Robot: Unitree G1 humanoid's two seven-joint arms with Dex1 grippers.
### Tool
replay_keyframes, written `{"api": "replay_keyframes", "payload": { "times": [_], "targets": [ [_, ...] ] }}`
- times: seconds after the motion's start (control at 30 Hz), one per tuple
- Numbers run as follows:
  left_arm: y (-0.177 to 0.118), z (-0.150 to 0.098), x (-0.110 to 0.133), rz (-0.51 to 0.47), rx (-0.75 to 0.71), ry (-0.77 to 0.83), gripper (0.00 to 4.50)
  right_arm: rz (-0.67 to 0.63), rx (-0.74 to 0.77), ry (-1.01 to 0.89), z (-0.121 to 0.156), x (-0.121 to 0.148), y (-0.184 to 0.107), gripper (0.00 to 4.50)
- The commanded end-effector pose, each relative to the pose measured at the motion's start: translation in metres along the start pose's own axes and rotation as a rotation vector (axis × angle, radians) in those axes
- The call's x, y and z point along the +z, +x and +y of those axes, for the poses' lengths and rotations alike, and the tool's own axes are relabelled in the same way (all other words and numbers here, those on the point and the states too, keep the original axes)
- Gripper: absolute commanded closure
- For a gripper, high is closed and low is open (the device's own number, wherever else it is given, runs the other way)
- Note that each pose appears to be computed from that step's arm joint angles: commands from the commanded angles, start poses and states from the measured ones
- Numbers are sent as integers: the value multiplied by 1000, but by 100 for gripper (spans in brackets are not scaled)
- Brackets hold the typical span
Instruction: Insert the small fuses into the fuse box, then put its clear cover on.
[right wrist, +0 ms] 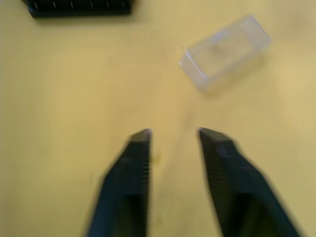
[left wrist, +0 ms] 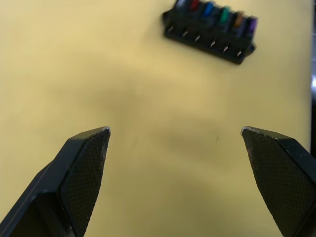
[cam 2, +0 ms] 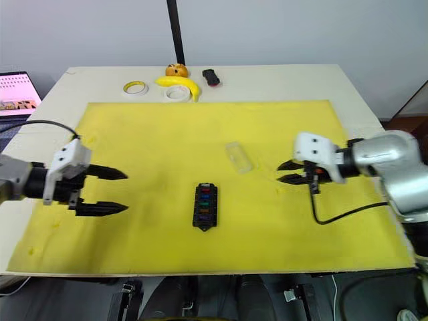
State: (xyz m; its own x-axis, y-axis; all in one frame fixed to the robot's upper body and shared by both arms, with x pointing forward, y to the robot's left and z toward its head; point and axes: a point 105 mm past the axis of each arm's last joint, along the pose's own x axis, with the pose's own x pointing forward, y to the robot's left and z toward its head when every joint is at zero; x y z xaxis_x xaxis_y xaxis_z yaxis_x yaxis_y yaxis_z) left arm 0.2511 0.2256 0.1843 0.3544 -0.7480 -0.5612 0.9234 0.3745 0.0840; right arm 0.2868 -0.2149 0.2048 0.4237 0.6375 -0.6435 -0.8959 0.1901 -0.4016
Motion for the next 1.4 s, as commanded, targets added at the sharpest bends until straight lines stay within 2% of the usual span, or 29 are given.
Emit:
{"api": "replay_keyframes", "payload": {
  "times": [0.03, 0.1, 0.33, 0.47, 0.57, 0.67, 0.83, 0.97, 1.03, 1.17, 1.3, 1.4],
  "targets": [
    [-17, 3, 3, 2, 54, 27, 0, 3, -61, -36, -9, 2, -22, 110],
    [-18, 1, 2, 0, 54, 22, 0, 17, -84, -35, -12, -3, -26, 3],
    [9, -22, 11, -66, -20, 45, 0, -27, -97, -62, -15, 7, -10, 3],
    [44, -55, 22, -191, -69, 9, 0, -115, -71, -94, -9, 33, 10, 3],
    [70, -66, 29, -263, 4, -26, 0, -162, -60, -108, -7, 50, 22, 3],
    [101, -80, 27, -283, 63, -109, 0, -196, -44, -122, -7, 64, 32, 3],
    [120, -92, 30, -301, 121, -181, 0, -211, -23, -144, -10, 76, 42, 3],
    [124, -97, 30, -300, 157, -203, 0, -201, -49, -124, -21, 81, 48, 3],
    [122, -98, 29, -302, 179, -204, 0, -148, -75, -87, -29, 75, 55, 3],
    [105, -99, 28, -314, 175, -201, 0, -54, -128, 179, -45, 65, 78, 3],
    [87, -103, 30, -316, 118, -161, 0, 16, -124, 394, -46, 61, 97, 3],
    [73, -106, 25, -255, 53, -107, 0, 65, -128, 476, -44, 58, 106, 3]
  ]
}}
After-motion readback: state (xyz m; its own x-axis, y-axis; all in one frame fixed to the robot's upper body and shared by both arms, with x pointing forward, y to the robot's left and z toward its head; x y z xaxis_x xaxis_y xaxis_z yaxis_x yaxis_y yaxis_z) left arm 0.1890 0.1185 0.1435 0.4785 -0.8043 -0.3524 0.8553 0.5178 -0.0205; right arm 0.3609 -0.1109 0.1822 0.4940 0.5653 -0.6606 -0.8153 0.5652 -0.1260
